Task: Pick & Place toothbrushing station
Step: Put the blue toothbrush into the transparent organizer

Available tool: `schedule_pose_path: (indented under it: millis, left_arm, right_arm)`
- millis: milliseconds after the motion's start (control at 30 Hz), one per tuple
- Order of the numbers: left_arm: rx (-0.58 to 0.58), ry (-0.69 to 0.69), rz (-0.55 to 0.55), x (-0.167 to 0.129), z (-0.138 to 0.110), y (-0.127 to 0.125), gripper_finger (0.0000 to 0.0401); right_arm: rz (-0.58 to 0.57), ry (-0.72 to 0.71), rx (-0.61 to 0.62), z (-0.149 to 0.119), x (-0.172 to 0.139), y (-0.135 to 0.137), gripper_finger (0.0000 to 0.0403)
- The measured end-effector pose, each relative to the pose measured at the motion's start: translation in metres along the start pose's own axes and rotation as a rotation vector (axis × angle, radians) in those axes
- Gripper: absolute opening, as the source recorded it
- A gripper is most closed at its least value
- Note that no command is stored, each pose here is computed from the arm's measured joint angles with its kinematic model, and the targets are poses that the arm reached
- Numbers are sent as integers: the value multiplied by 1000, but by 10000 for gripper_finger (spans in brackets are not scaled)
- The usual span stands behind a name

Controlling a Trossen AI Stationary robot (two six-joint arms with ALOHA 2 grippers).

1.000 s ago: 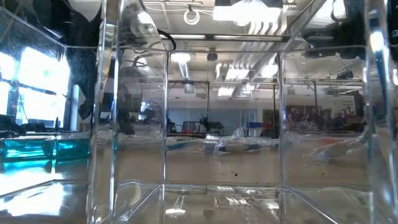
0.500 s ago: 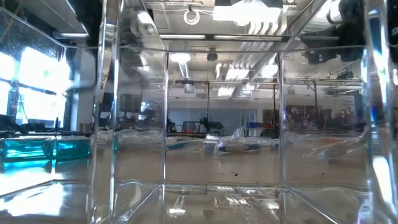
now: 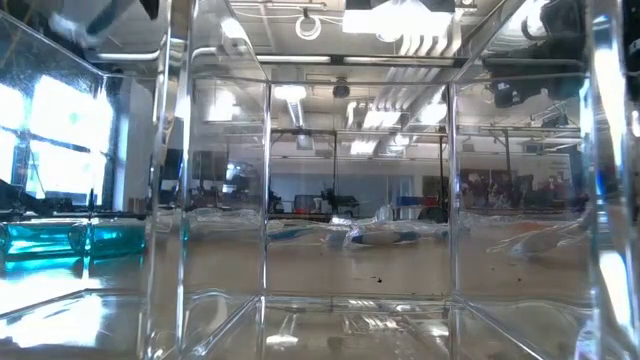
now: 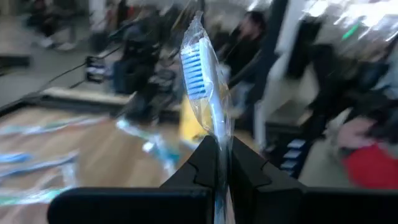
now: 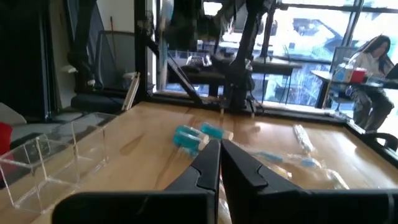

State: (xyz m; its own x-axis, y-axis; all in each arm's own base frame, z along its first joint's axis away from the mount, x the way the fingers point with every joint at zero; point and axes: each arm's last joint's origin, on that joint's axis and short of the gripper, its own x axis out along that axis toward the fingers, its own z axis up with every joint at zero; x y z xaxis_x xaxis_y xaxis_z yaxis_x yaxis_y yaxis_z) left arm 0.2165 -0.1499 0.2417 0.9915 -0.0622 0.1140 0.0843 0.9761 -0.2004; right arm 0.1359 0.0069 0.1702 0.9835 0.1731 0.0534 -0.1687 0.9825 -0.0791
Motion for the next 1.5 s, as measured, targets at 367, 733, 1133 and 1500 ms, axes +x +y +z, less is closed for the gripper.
schedule_pose_path:
  millis: [367, 733, 1133, 1500]
  left_arm:
    - [44, -166, -332, 23, -32, -18, 9]
    - [115, -47, -535, 63, -36, -57, 9]
    - [120, -115, -641, 67, -36, -60, 9]
    - [137, -152, -597, 75, -59, -52, 9]
  right_arm:
    - [75, -57, 50, 5, 2, 10, 8]
    - [141, -73, 61, 7, 4, 28, 8]
    - [214, -130, 81, 12, 4, 47, 8]
    - [170, -106, 84, 9, 6, 54, 8]
